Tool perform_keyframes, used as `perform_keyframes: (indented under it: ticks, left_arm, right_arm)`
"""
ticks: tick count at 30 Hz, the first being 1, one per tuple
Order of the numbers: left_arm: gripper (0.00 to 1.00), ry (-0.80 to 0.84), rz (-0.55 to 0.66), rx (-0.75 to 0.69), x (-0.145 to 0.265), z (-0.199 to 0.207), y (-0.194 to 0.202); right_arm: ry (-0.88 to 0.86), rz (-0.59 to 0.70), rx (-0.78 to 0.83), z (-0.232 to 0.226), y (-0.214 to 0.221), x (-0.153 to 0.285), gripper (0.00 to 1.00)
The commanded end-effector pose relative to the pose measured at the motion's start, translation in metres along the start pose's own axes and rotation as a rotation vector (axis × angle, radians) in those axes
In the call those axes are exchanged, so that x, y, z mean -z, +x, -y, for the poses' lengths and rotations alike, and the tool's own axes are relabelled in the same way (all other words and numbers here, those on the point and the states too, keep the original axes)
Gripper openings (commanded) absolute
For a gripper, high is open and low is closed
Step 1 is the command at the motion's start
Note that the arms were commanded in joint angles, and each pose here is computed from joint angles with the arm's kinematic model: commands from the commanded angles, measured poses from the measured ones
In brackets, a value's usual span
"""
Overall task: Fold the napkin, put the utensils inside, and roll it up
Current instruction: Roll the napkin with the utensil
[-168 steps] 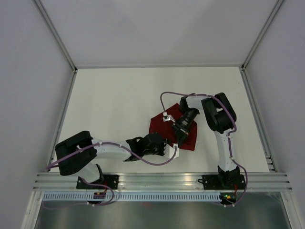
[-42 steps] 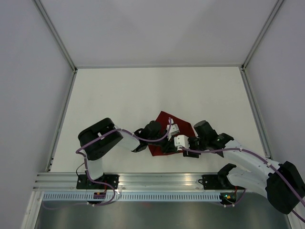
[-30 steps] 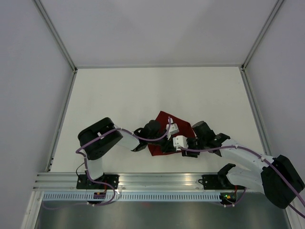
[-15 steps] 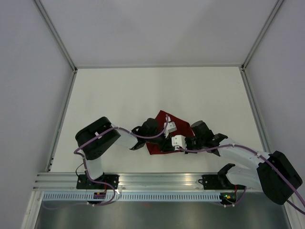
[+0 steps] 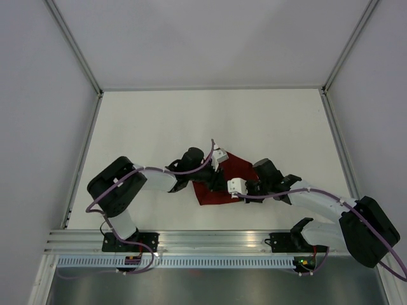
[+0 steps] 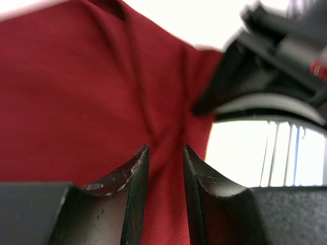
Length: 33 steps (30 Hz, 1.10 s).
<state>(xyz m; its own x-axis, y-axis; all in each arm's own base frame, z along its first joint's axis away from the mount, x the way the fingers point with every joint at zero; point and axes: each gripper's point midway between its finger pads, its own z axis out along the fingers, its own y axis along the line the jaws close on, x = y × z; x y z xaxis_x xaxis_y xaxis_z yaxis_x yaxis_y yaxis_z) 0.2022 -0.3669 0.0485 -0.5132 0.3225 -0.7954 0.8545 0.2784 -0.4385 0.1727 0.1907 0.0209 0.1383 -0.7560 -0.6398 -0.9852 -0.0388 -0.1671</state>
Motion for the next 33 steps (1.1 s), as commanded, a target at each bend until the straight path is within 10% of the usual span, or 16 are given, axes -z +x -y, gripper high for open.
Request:
perform_keyframes:
  ticks: [1,8,22,33]
  left_arm:
    - [0.38,-0.085,0.148,0.021,0.023,-0.015,-0.046]
    - [0.27,-0.323,0.158,0.122,0.059,-0.043,-0.062]
    - [0.13,-0.864,-0.048,0.464,0.14,-0.081,0.026]
    - [0.3,-0.964,0.403,0.211,0.215,-0.065,-0.08]
  right_arm:
    - [-0.083,-0.101,-0.054,-0.024,0.026,-0.001,0.04]
    - [-0.078,-0.125,-0.073,-0.018,0.026,-0.001,0.03]
    - [-0.235,-0.219,-0.146,-0.016,0.015,0.003,0.0]
    - [-0.491,-0.376,-0.282,-0.02,0.024,-0.015,0.01]
